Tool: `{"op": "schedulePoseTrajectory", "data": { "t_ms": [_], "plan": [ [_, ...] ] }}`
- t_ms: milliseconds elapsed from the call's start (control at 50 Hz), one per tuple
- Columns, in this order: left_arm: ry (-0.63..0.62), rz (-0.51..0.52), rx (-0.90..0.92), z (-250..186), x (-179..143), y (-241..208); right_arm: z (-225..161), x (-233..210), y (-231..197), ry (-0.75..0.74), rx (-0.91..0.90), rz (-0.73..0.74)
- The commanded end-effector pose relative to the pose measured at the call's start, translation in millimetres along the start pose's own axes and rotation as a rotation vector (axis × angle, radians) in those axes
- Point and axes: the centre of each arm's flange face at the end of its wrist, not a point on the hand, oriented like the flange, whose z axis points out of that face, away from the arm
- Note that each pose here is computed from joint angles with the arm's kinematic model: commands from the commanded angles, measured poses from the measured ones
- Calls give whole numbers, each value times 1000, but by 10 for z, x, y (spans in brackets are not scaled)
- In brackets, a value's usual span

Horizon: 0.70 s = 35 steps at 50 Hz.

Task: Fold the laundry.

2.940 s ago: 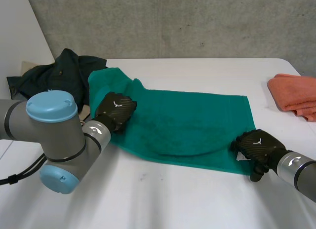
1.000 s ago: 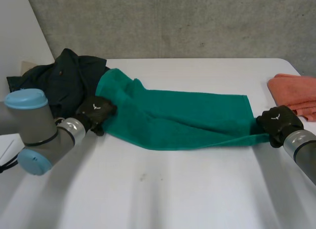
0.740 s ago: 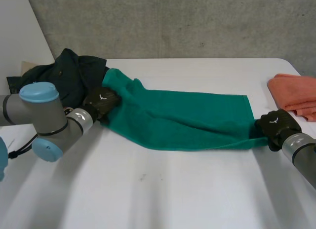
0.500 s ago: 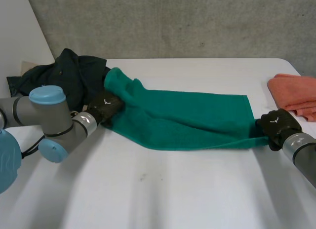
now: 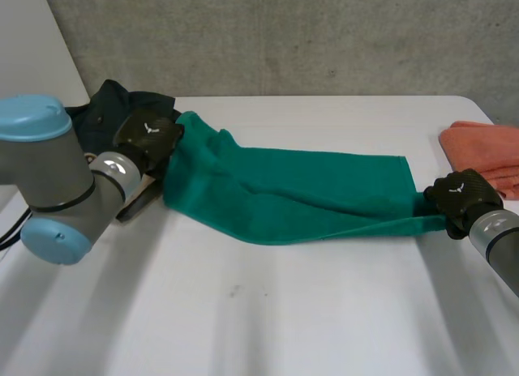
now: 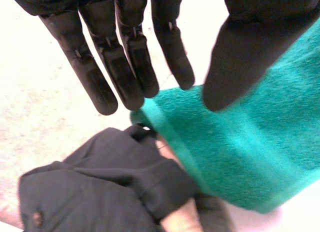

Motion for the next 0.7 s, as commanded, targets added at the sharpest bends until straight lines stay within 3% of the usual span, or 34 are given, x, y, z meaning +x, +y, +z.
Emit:
{"op": "schedulePoseTrajectory", "data": {
  "t_ms": [20, 300, 560, 700],
  "plan": [
    [148, -41, -11, -69, 232, 188, -35, -19, 0, -23, -20, 10],
    [194, -44, -69, 365, 438, 687, -49, -43, 8, -41, -32, 11],
    [152, 110, -77, 525, 263, 898, -34, -64, 29, -53, -33, 13],
    [141, 125, -75, 574, 245, 925, -19, -85, 54, -60, -40, 14]
  ]
}}
